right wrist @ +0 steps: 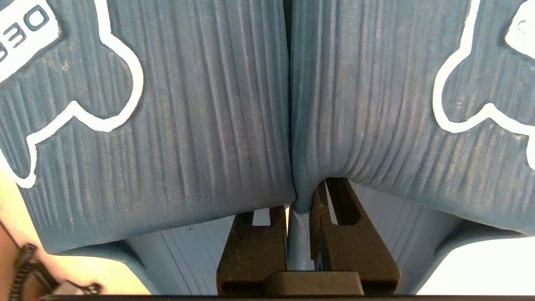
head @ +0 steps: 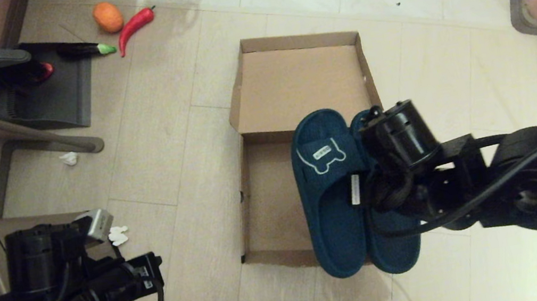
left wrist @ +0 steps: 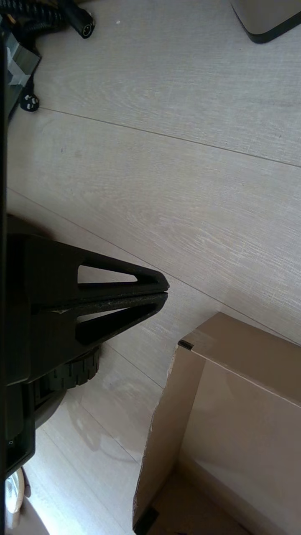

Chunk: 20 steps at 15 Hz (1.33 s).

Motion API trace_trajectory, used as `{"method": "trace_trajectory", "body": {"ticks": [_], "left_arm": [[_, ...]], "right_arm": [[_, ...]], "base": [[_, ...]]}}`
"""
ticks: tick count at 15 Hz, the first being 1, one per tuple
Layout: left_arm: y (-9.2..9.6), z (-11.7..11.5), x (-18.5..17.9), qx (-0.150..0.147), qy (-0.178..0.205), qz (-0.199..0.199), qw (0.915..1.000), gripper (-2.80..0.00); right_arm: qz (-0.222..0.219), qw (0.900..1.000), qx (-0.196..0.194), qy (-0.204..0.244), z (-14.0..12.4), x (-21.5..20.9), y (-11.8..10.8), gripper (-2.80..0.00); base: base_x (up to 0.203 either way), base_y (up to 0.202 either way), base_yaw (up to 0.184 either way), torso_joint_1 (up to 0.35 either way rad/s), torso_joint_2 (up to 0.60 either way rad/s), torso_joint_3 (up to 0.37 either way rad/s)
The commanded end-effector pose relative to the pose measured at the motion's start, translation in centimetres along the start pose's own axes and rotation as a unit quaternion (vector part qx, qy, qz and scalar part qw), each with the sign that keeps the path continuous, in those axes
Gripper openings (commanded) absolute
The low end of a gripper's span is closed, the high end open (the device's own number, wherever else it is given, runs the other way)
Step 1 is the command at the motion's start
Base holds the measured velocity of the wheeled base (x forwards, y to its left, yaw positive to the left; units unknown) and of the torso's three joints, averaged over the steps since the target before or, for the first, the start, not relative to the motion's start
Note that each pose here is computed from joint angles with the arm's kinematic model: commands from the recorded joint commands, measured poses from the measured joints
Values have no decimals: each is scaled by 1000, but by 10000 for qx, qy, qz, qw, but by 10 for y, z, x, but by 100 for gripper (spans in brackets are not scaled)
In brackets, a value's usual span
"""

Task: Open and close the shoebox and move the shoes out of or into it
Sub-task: Put the shoes into the shoe box

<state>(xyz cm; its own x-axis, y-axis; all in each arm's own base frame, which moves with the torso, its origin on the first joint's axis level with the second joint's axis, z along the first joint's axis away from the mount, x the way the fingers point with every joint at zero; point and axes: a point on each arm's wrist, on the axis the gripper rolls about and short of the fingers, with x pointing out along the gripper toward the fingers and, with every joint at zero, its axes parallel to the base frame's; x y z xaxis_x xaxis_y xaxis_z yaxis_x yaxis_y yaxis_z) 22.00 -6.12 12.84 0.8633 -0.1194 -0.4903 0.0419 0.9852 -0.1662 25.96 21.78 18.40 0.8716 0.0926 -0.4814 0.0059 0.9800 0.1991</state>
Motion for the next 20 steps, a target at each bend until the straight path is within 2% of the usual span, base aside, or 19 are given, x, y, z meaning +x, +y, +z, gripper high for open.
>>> {"method": "trace_trajectory", "body": {"ticks": [1, 4, 10, 16, 20], "left_arm": [[-1, 3, 0, -7, -61, -9, 10000, -280], [0, 3, -1, -12, -70, -4, 10000, -280], [0, 3, -1, -12, -77, 8, 10000, -280], [3, 1, -2, -42, -49, 50, 10000, -280], [3, 0, -2, -39, -33, 57, 10000, -280]], "right_arm": [[-160, 9993, -125, 308, -31, 34, 22, -280], [-292, 9988, 86, 397, -48, 60, 36, -280], [-475, 9973, -82, 555, -71, 102, 45, -280], [-531, 9983, -135, 204, -38, 121, 38, -280], [-544, 9983, -134, 173, -39, 134, 41, -280]], "base": [[0, 0, 0, 0, 0, 0], [0, 0, 0, 0, 0, 0], [0, 0, 0, 0, 0, 0], [0, 0, 0, 0, 0, 0], [0, 0, 0, 0, 0, 0]]}}
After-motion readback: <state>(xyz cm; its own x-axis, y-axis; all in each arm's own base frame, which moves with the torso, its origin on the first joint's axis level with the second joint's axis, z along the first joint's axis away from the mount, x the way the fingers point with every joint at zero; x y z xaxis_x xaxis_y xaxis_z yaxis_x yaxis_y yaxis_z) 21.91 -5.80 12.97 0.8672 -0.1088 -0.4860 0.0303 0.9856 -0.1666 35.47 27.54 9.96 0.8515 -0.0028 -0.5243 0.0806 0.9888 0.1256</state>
